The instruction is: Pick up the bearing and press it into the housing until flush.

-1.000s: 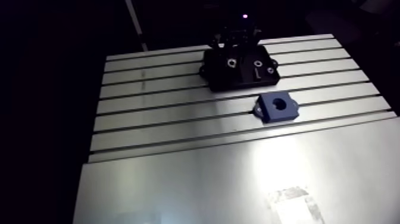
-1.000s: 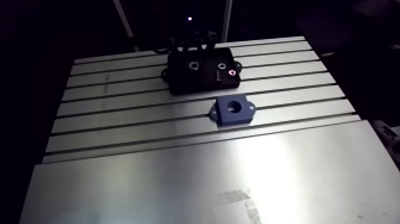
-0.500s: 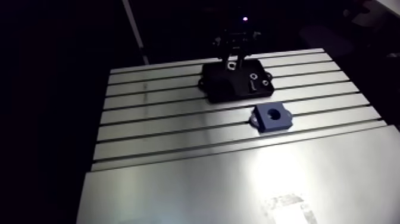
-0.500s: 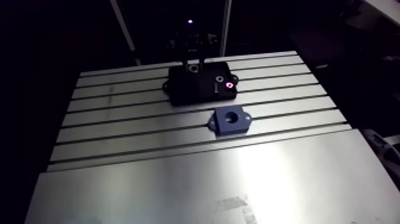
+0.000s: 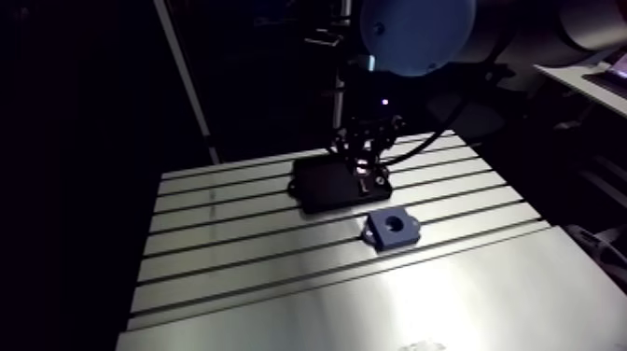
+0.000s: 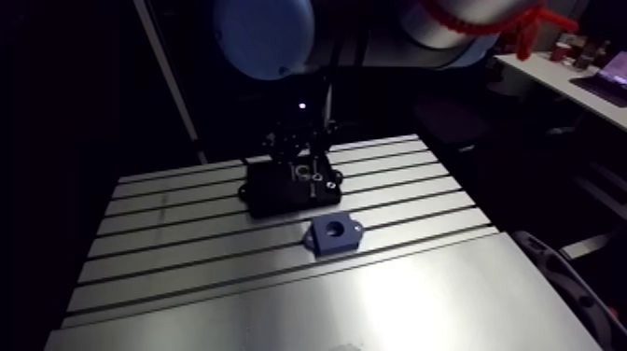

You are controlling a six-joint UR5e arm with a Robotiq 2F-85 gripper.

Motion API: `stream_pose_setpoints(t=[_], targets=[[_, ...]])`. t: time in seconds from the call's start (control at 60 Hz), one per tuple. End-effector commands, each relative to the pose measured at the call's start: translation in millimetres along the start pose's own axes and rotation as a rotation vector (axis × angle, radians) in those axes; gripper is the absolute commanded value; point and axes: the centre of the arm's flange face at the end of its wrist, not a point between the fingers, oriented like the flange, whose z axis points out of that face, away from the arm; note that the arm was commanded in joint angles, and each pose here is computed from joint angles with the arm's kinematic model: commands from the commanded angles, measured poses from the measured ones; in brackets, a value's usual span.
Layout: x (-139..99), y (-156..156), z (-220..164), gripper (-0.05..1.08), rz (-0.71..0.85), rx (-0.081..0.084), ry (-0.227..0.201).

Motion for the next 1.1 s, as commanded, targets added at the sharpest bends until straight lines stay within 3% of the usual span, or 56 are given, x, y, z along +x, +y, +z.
stream_pose_setpoints(t=[0.017,0.233,0.767,1.1], targets=[[-30.6,9.1,1.3,0.72,-0.023,0.007,-0.012],[-51.2,25.1,16.0,0.72,-0.008,0.023,-0.036],[-72.5,35.3,36.6,0.72,0.046,0.017,-0.034],[-79.7,38.6,45.6,0.73,0.065,0.029,-0.046]])
